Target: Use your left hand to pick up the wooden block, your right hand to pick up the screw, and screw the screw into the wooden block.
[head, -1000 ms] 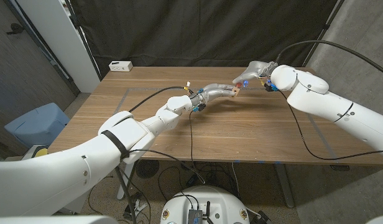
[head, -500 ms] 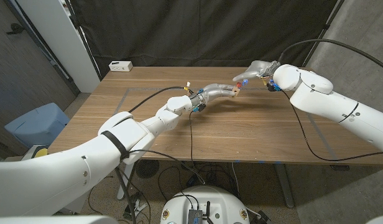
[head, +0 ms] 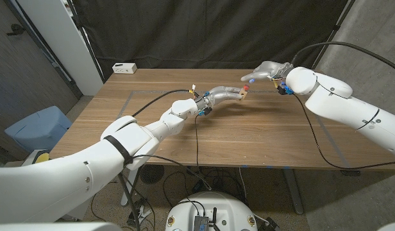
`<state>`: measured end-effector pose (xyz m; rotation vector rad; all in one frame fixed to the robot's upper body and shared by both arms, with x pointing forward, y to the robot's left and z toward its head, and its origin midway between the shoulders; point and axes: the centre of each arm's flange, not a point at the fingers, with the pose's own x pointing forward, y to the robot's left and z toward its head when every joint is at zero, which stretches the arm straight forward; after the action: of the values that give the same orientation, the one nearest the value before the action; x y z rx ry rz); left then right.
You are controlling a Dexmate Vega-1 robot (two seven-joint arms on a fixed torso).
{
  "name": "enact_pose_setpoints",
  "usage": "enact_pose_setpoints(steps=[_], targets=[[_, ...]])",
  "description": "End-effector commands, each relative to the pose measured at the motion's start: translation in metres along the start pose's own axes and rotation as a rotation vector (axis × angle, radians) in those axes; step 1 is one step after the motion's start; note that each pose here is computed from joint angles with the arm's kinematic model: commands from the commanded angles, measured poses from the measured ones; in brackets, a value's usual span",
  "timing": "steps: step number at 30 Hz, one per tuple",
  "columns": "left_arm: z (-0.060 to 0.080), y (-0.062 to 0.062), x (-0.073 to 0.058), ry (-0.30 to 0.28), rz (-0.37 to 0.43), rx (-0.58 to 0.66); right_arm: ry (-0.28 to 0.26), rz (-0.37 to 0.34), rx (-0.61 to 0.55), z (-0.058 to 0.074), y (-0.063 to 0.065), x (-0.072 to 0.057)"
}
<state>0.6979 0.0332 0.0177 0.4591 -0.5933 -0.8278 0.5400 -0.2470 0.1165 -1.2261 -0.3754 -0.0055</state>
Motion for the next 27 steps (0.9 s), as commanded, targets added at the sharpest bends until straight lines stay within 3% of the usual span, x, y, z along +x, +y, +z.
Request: enact_pose_setpoints(steps=[1, 17, 27], targets=[[0.001, 0.003, 0.000, -0.002, 0.013, -0.005, -0.031, -0.070, 0.158, -0.014, 0.004, -0.009], [0.005, 0.009, 0.000, -0.026, 0.059, -0.017, -0.061, -0.156, 0.408, -0.031, 0.022, -0.012], [0.005, 0.009, 0.001, -0.034, 0.089, -0.049, -0.044, -0.250, 0.567, -0.039, 0.039, -0.015]])
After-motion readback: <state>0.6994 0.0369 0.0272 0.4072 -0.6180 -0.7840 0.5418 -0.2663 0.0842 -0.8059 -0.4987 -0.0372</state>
